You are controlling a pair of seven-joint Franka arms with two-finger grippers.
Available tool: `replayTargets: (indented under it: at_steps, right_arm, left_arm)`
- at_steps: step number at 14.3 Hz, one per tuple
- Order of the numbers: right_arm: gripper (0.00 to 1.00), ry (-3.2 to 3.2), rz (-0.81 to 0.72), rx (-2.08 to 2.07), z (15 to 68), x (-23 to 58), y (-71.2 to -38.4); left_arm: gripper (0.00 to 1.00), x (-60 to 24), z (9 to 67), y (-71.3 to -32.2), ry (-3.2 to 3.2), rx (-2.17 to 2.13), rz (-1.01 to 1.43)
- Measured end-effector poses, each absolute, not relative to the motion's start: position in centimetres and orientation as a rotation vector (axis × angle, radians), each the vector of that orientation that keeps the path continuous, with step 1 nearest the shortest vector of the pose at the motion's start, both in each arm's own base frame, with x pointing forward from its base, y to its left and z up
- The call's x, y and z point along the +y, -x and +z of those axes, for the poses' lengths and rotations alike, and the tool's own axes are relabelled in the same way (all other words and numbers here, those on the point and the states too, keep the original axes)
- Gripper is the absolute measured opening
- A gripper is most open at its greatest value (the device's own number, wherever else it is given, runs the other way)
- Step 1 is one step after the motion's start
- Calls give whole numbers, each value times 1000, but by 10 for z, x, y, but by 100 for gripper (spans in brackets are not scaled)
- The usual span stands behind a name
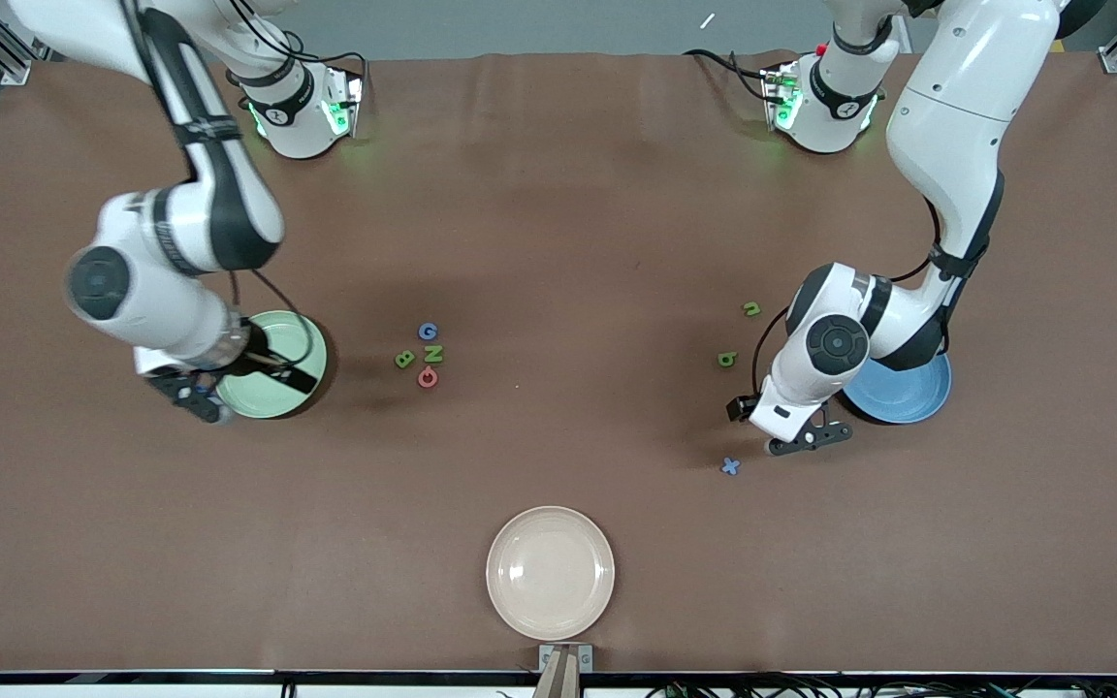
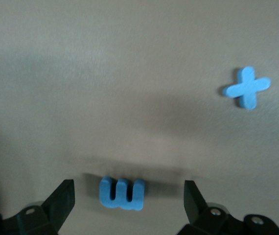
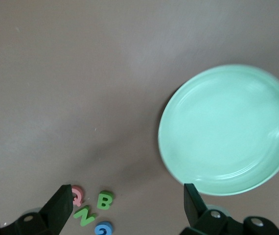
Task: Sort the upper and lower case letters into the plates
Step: 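Reach the left gripper to the blue m while the right gripper reaches the green B, then carry the m to the blue plate while the right gripper grasps the B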
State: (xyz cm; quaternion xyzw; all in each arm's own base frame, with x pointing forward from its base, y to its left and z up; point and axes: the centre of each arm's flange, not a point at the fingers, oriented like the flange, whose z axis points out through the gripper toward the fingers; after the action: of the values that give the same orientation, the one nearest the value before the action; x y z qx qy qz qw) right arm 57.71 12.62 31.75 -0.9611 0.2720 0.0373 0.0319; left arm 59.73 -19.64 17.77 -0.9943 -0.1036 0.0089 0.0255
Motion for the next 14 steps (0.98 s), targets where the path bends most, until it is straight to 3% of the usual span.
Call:
replayTargets:
  at_steps: [3,5,7,9,13,14]
  right_arm:
    - [99,2953,129,919,290,156,-566]
    - [96,2946,122,966,271,173,-563]
    - [93,2943,118,1003,251,185,-560]
    - [80,2945,132,1031,235,191,-557]
    - [75,2946,148,1064,227,202,-552]
    - [75,2946,150,1068,225,205,-551]
  left_arm:
    - [91,-194,179,-590,3068,-317,39]
    - [72,-194,179,-587,3066,-316,42]
    - [67,-194,179,-587,3069,-316,36]
    - [63,-193,180,-589,3082,-320,7]
    - [56,-192,178,-591,3108,-329,-49]
    - [48,-192,177,-591,3111,-328,-52]
